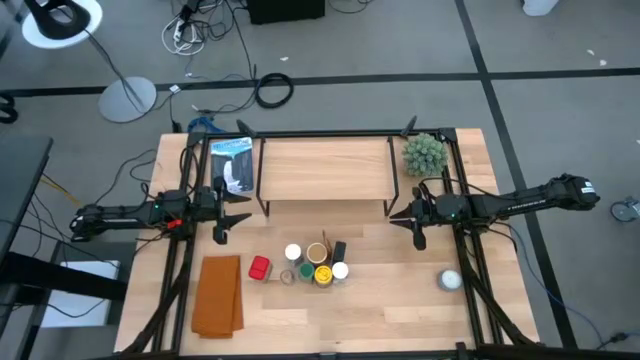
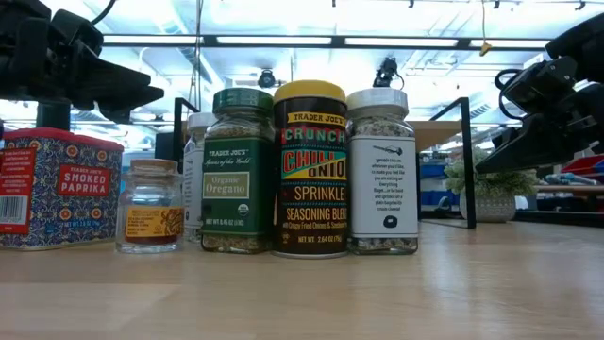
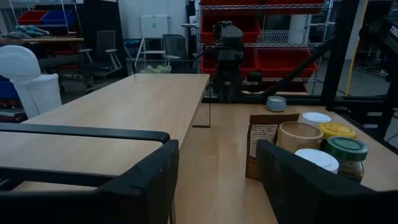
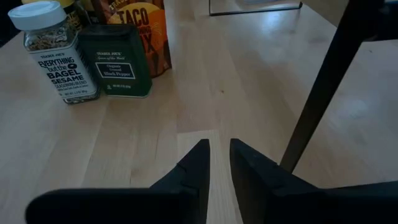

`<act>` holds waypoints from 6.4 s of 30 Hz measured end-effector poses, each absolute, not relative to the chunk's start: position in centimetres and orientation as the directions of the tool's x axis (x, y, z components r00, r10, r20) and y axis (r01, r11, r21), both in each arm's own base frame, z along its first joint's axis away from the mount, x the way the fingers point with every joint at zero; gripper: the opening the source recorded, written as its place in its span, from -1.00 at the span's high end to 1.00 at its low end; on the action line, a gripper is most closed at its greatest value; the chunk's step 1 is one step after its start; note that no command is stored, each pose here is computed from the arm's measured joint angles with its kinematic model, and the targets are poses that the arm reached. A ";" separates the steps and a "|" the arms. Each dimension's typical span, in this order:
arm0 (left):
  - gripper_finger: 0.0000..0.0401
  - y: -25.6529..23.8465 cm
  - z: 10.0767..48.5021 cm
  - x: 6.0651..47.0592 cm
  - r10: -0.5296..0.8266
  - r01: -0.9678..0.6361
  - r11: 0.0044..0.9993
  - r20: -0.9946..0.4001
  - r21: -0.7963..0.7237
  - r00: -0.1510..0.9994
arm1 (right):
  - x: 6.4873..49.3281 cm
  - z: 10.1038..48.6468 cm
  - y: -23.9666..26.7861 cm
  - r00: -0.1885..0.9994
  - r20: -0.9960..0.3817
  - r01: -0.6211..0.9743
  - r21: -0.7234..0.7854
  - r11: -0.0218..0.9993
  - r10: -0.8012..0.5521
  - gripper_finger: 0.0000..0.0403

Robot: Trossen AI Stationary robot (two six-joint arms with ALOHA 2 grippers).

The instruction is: Shelf spices

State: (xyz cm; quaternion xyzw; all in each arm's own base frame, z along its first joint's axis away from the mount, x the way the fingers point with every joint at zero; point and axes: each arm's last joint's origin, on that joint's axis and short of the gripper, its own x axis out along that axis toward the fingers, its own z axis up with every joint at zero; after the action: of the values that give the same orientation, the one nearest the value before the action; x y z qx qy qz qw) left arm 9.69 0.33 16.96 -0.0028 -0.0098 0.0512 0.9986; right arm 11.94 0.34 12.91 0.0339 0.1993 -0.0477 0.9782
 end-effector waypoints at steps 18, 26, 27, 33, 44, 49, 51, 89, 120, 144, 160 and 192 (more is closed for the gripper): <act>-0.10 0.3 17.0 9.7 0.103 -0.103 0.995 0.019 -0.006 0.995 | 11.9 12.9 0.3 0.916 -0.393 0.107 0.047 0.993 -0.080 0.68; -0.10 0.3 17.0 9.7 0.103 -0.102 0.995 0.019 -0.007 0.995 | 11.9 12.9 0.3 0.916 -0.393 0.107 0.047 0.993 -0.080 0.68; -0.10 0.3 17.0 9.7 0.103 -0.103 0.995 0.019 -0.007 0.995 | 11.9 12.9 0.3 0.916 -0.393 0.107 0.047 0.993 -0.080 0.68; -0.10 0.3 17.0 9.7 0.103 -0.103 0.995 0.019 -0.006 0.995 | 11.9 12.9 0.3 0.916 -0.393 0.107 0.047 0.993 -0.080 0.68; -0.10 0.3 17.0 9.7 0.102 -0.102 0.995 0.019 -0.007 0.995 | 11.9 12.9 0.3 0.916 -0.393 0.107 0.047 0.993 -0.080 0.68; -0.10 0.3 17.0 9.7 0.102 -0.102 0.995 0.019 -0.007 0.995 | 11.9 12.9 0.3 0.916 -0.393 0.107 0.047 0.993 -0.080 0.68; -0.10 0.3 17.0 9.7 0.102 -0.102 0.995 0.020 -0.006 0.995 | 11.9 12.9 0.3 0.916 -0.393 0.107 0.047 0.993 -0.080 0.68; -0.10 0.3 17.0 9.7 0.102 -0.102 0.995 0.019 -0.006 0.995 | 11.9 12.9 0.3 0.916 -0.393 0.107 0.047 0.993 -0.080 0.68; -0.10 0.7 19.0 9.4 0.213 -0.161 0.960 0.223 -0.229 0.951 | 11.9 12.9 0.3 0.916 -0.393 0.107 0.047 0.993 -0.080 0.68; -0.10 -0.3 21.6 8.4 -0.100 0.228 0.953 0.500 -0.202 0.860 | 11.9 12.9 0.3 0.916 -0.393 0.107 0.047 0.993 -0.080 0.68; -0.10 0.1 27.3 6.1 0.021 0.031 0.947 0.157 -0.320 0.987 | 11.9 12.9 0.3 0.916 -0.393 0.107 0.047 0.993 -0.080 0.68; -0.10 0.5 30.1 7.5 0.158 -0.131 0.878 0.019 -0.461 0.987 | 12.0 13.0 0.3 0.919 -0.385 0.106 0.049 0.993 -0.080 0.68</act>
State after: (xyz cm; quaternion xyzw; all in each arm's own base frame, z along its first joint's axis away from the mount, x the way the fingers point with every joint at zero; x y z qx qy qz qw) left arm 7.46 0.48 30.12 -0.2356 -0.0280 0.0747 0.9686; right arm 11.97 0.34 12.99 0.0343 0.1952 -0.0475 0.9790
